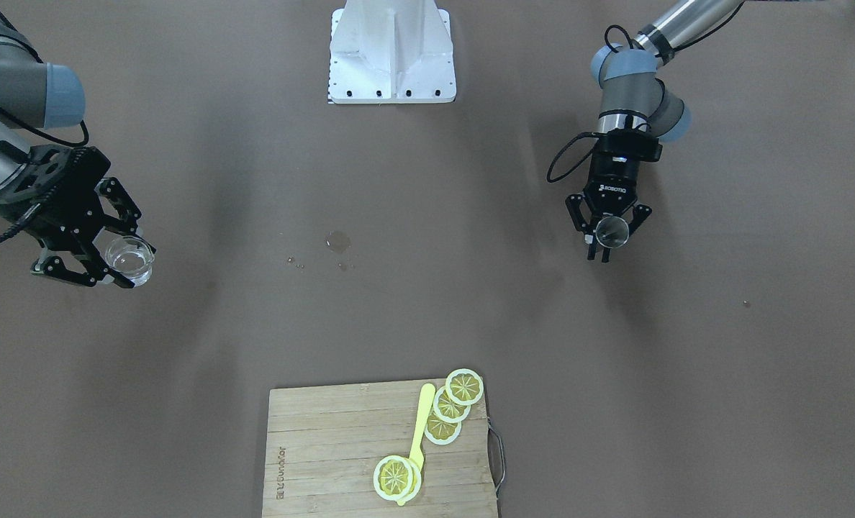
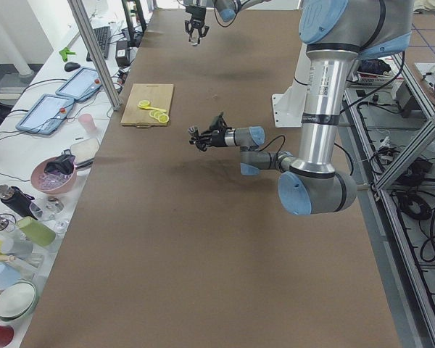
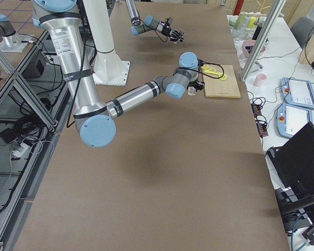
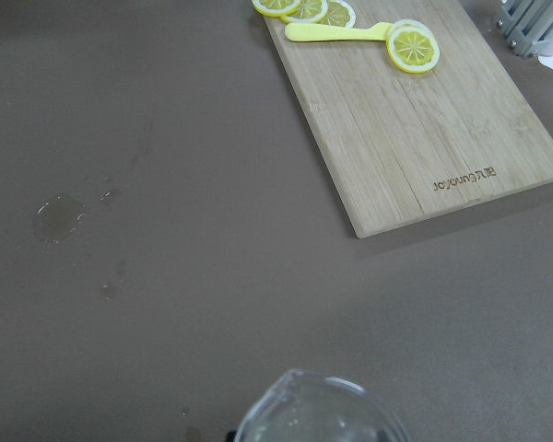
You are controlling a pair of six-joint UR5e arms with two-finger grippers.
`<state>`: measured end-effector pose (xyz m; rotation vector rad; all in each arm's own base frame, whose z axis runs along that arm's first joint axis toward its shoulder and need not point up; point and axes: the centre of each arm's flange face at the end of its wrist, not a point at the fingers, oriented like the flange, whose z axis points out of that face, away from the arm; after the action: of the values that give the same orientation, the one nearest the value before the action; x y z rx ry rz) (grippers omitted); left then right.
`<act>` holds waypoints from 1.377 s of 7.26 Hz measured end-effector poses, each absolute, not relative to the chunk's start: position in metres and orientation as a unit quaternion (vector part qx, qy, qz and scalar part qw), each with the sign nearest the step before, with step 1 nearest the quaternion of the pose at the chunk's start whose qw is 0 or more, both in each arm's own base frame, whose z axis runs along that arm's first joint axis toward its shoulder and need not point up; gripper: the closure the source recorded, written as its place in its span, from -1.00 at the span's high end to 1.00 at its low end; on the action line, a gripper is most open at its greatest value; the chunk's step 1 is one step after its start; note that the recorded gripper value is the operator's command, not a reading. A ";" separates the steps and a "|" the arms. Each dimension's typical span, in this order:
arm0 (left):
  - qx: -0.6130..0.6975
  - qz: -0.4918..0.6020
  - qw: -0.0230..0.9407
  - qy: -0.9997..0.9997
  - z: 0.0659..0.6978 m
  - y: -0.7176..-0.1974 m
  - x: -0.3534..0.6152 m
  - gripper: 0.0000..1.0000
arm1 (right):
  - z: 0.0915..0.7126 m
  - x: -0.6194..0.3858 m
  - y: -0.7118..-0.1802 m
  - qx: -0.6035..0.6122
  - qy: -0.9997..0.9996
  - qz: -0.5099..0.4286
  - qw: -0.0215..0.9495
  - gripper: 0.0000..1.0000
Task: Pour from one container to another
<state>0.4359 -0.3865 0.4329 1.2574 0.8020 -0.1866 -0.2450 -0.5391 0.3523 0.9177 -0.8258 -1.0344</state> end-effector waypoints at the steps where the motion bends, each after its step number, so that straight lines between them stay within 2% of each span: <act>1: 0.569 -0.076 0.724 0.383 0.408 -0.393 0.447 -1.00 | 0.352 -0.246 -0.540 0.414 -0.365 -0.462 0.694 -1.00; 4: 0.563 -0.030 0.709 0.424 0.334 -0.420 0.476 -1.00 | 0.344 -0.252 -0.541 0.418 -0.358 -0.462 0.696 -1.00; 10: 0.596 0.192 0.677 0.387 0.234 -0.463 0.555 -1.00 | 0.292 -0.277 -0.546 0.391 -0.364 -0.470 0.703 -1.00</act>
<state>0.5550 -0.4629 0.2342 1.3387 0.8698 0.4316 -0.2773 -0.5457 0.2920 0.8690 -0.8108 -1.0455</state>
